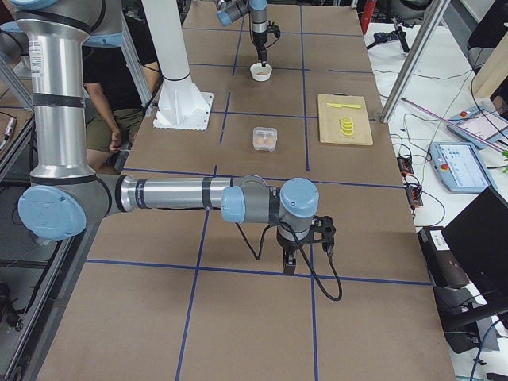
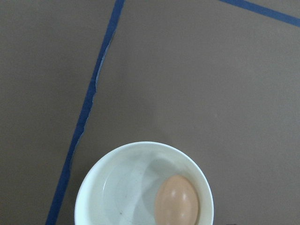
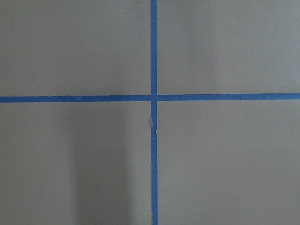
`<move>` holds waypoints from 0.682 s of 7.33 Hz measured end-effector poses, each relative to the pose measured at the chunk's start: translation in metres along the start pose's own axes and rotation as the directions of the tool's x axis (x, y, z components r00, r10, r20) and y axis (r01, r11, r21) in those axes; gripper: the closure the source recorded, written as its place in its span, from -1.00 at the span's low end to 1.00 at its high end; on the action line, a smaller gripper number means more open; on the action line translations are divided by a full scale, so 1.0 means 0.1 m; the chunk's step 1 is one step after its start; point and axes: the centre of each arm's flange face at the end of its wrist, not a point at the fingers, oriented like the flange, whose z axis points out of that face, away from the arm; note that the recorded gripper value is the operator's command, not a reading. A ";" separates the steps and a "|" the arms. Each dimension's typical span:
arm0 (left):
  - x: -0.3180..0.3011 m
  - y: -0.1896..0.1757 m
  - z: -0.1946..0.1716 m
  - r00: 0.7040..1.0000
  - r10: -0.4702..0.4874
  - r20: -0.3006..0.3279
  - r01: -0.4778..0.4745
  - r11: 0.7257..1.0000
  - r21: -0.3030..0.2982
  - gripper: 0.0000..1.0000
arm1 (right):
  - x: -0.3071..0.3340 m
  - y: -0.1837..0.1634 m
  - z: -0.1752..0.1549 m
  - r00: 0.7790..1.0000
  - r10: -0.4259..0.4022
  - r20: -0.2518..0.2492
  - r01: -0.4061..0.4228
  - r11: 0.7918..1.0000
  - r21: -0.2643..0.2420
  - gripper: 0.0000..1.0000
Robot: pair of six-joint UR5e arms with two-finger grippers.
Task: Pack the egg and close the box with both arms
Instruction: 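Move the left gripper down over the white bowl toward the brown egg, then close the left gripper on the brown egg inside the white bowl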
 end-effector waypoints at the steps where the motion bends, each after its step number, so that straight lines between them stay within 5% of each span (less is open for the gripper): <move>1: 0.04 -0.01 0.07 1.000 0.004 0.005 -0.004 1.000 -0.002 -0.66 | -0.01 -0.01 0.00 1.000 0.000 0.001 0.000 1.000 0.001 -1.00; 5: 0.01 -0.02 0.21 0.999 0.028 0.027 -0.028 1.000 -0.010 -0.64 | -0.01 -0.02 -0.01 1.000 0.000 0.002 0.000 1.000 0.002 -1.00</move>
